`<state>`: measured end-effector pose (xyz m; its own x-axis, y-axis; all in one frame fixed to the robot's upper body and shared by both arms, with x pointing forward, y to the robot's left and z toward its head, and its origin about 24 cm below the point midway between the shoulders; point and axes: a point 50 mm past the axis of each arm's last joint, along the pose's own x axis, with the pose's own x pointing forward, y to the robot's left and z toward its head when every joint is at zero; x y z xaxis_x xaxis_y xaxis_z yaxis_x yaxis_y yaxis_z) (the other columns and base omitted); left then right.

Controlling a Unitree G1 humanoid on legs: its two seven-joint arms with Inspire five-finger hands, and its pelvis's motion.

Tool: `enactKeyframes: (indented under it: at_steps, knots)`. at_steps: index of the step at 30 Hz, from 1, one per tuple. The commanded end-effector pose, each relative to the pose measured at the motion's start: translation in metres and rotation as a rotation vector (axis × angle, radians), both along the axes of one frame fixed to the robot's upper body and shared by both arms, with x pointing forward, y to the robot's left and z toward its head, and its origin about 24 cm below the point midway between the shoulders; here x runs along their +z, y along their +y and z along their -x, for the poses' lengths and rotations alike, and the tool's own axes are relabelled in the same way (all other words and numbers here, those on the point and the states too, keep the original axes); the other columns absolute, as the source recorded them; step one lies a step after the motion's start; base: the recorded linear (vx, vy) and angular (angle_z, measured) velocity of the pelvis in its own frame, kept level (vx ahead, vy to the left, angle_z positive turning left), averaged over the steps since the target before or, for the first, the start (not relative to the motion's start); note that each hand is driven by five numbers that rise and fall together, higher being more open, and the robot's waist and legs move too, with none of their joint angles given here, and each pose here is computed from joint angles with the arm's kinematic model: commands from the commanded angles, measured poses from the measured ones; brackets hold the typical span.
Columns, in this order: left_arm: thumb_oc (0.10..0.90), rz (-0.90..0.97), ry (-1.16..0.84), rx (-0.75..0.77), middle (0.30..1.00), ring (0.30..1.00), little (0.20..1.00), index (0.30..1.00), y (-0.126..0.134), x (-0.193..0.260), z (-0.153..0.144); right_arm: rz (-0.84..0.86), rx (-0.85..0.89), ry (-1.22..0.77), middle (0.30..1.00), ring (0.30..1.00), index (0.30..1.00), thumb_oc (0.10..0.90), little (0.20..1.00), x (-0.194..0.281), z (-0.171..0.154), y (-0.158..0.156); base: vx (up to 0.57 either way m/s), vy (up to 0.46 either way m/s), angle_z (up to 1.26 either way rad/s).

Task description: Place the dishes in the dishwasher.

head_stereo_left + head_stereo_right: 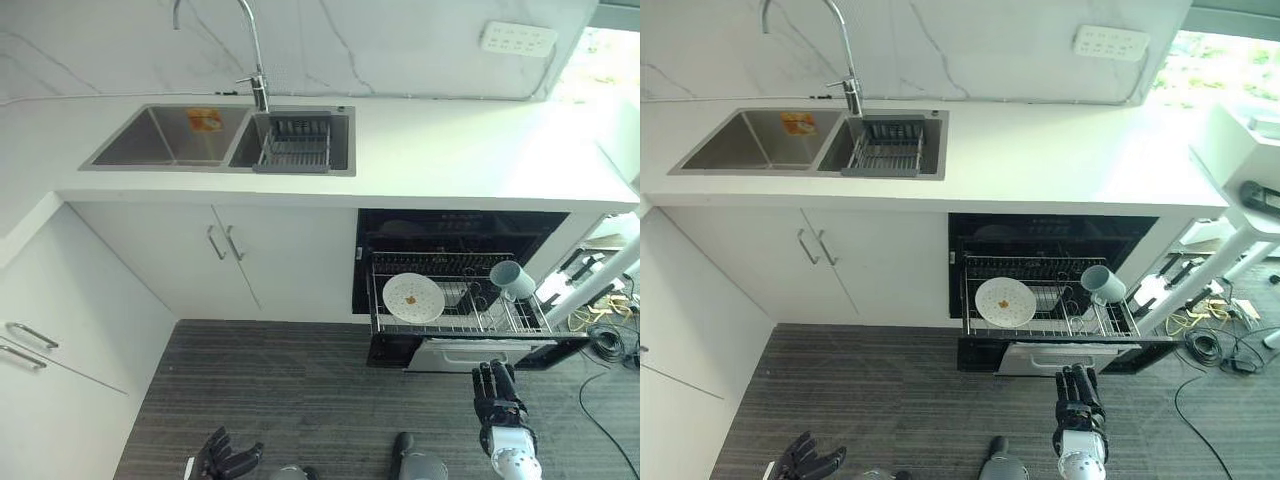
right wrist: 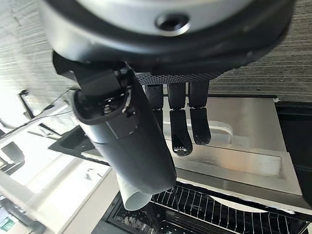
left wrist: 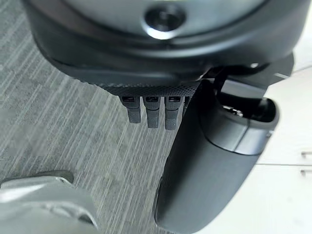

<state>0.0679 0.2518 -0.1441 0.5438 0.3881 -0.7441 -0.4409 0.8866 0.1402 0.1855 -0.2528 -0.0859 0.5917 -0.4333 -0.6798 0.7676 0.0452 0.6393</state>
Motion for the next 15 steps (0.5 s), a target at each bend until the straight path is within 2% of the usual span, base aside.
enactKeyframes:
  at_steps: [1, 15]
  knots:
    - [0.800, -0.094, -0.117, -0.048, 0.900, 0.900, 0.900, 0.900, 0.024, 0.018, -0.024, 0.037, -0.012, -0.170, 0.300, 0.300, 0.300, 0.400, 0.300, 0.030, -0.027, -0.020, 0.05, -0.037, 0.16]
    - [0.800, -0.104, -0.056, -0.060, 0.900, 0.900, 0.900, 0.900, 0.027, 0.014, -0.015, 0.030, 0.029, -0.084, 0.300, 0.300, 0.300, 0.400, 0.300, 0.036, -0.047, -0.032, 0.05, -0.018, 0.13]
